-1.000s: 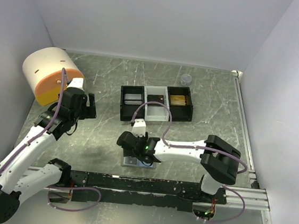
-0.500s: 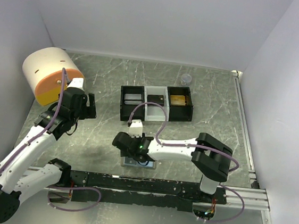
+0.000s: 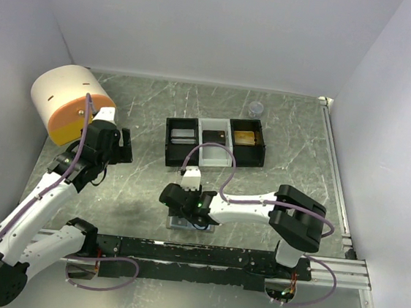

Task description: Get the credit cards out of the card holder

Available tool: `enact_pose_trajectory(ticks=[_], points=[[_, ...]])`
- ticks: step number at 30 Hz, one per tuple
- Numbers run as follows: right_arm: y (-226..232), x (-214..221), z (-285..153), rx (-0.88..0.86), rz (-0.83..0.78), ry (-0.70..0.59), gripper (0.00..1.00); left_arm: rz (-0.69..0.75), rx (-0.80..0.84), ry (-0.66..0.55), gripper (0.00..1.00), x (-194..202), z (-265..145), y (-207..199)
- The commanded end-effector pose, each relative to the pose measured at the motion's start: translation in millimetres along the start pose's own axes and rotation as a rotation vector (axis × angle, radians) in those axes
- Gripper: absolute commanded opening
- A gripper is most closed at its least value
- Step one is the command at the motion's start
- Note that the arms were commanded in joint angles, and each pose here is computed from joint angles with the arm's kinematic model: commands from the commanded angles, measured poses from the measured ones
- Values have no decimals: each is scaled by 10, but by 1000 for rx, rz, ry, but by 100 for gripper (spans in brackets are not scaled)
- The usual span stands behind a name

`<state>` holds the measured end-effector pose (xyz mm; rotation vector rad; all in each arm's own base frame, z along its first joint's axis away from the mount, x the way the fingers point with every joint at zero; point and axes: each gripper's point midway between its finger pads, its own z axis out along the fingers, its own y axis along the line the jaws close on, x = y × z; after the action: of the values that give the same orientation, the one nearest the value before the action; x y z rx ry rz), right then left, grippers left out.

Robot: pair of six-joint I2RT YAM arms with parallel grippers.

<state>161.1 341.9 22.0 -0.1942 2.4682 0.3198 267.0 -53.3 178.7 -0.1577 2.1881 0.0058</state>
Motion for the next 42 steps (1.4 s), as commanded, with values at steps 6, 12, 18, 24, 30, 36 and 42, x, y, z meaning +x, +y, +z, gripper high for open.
enact_pose_trajectory(ticks=[6,12,18,24,30,36,42], points=[[-146,281,38,-19,-16,68,49,1,14,3,93,1,10,-14],[-99,273,37,-104,46,71,49,9,56,18,93,25,15,-91],[-143,314,52,-160,94,88,45,24,276,59,92,94,-70,-461],[-245,295,89,-101,78,93,58,-119,575,178,85,394,-294,-954],[-309,243,53,33,-13,71,67,-157,451,155,85,386,-313,-726],[-129,76,-82,48,-80,17,67,-168,331,51,87,216,-351,-471],[-72,-73,-161,62,-78,-19,67,-178,304,27,87,194,-352,-411]])
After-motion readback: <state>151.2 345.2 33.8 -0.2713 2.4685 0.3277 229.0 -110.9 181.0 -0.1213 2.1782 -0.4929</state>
